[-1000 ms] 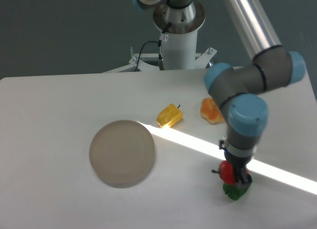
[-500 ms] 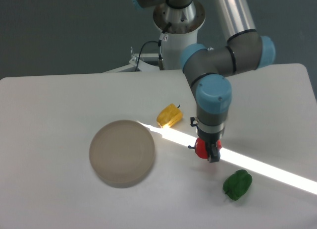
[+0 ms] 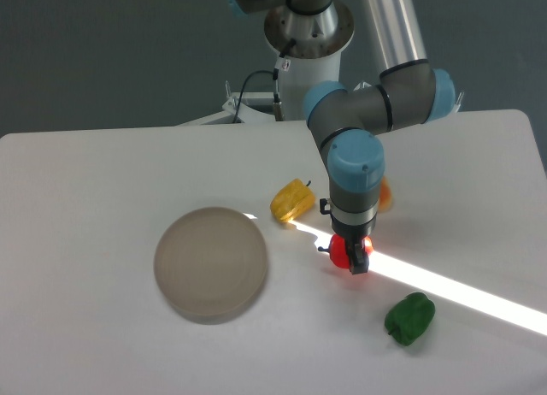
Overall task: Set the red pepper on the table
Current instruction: 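Carry the red pepper toward the plate and lower it to the table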
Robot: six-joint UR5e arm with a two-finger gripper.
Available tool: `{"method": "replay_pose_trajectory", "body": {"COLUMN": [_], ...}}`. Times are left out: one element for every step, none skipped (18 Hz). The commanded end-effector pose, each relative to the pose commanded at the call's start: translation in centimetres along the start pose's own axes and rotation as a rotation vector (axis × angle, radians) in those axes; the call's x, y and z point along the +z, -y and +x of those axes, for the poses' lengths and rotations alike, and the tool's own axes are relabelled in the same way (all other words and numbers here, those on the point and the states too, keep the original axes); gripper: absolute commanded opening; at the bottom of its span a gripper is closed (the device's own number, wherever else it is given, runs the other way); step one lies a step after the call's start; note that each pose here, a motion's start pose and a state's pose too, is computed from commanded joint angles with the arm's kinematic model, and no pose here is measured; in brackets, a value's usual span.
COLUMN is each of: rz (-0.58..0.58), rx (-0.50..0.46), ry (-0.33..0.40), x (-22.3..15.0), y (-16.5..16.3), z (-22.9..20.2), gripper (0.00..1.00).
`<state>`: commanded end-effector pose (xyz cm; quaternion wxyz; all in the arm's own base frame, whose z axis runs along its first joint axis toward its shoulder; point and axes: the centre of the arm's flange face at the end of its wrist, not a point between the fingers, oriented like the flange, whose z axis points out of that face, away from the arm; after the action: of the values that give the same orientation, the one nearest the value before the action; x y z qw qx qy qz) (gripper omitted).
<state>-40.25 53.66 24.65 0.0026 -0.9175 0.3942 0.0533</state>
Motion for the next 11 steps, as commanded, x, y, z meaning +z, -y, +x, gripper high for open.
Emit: {"method": "replay_pose_trajectory", "body": {"rz": [0.003, 0.002, -0.003, -0.007, -0.006, -0.006, -0.005, -0.003, -0.003, -0.002, 0.001], "rx": [-0.035, -0.049, -0.042, -0.038, -0.046, -0.058, -0.067, -0.069, -0.065, -0.059, -0.059], "ry": [0.001, -0.002, -0.007, -0.008, -0.01, -0.012, -0.009, -0.009, -0.006, -0.006, -0.006], "x": [0.4, 0.8, 1.2, 1.4, 1.5, 1.6, 1.4, 1.4, 1.2, 1.2, 1.2], "y": [0.8, 1.2, 2.1, 2.5, 2.6, 2.8, 2.8, 2.9, 3.2, 3.6, 3.6], "z": [0.0, 0.0, -0.2, -0.2, -0.2, -0.1, -0.2, -0.2, -0.3, -0.2, -0.3], "gripper": [0.59, 0.59, 0.59, 0.59, 0.59, 0.59, 0.59, 0.59, 0.59, 0.59, 0.59]}}
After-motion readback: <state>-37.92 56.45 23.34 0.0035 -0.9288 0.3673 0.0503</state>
